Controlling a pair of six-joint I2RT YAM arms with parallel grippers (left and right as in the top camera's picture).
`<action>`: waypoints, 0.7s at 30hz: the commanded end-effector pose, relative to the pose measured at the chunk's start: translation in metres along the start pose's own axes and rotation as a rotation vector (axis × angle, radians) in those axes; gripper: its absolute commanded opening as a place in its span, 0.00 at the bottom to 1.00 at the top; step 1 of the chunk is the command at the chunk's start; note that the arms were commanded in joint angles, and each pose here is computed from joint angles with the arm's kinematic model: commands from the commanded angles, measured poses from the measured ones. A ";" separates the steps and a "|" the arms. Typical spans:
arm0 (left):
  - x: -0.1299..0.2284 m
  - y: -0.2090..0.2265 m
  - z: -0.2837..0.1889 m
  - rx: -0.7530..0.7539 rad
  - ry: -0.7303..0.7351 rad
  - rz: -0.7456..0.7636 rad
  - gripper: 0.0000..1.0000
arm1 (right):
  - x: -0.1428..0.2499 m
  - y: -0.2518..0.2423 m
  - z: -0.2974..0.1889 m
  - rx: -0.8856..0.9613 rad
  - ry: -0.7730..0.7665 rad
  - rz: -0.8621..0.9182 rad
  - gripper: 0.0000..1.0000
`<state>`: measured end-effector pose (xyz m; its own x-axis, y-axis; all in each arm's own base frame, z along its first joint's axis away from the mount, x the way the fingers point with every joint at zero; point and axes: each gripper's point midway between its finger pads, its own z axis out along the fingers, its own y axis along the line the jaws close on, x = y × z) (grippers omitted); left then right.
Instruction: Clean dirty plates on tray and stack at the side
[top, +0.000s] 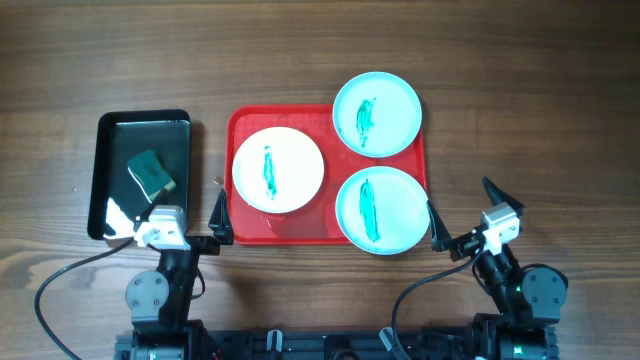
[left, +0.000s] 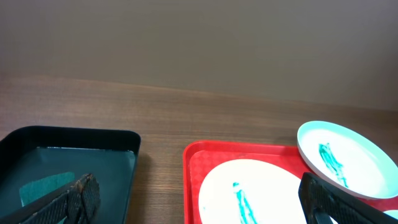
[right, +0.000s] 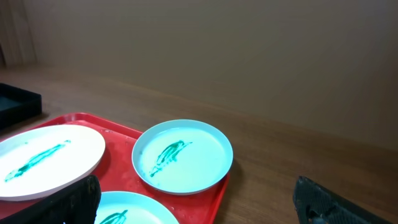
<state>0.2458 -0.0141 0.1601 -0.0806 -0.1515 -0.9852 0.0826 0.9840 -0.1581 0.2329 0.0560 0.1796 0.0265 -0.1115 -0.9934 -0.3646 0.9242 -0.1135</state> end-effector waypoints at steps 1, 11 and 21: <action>0.001 -0.001 0.000 0.006 -0.001 0.020 1.00 | 0.000 0.000 0.000 0.001 -0.005 -0.012 1.00; 0.001 -0.001 0.000 0.006 -0.001 0.020 1.00 | 0.000 0.000 0.000 0.001 -0.005 -0.012 1.00; 0.001 -0.001 0.000 0.006 -0.001 0.020 1.00 | 0.000 0.000 0.000 0.001 -0.005 -0.012 1.00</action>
<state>0.2458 -0.0141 0.1601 -0.0806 -0.1515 -0.9852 0.0826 0.9840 -0.1581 0.2329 0.0560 0.1796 0.0269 -0.1116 -0.9934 -0.3646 0.9242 -0.1137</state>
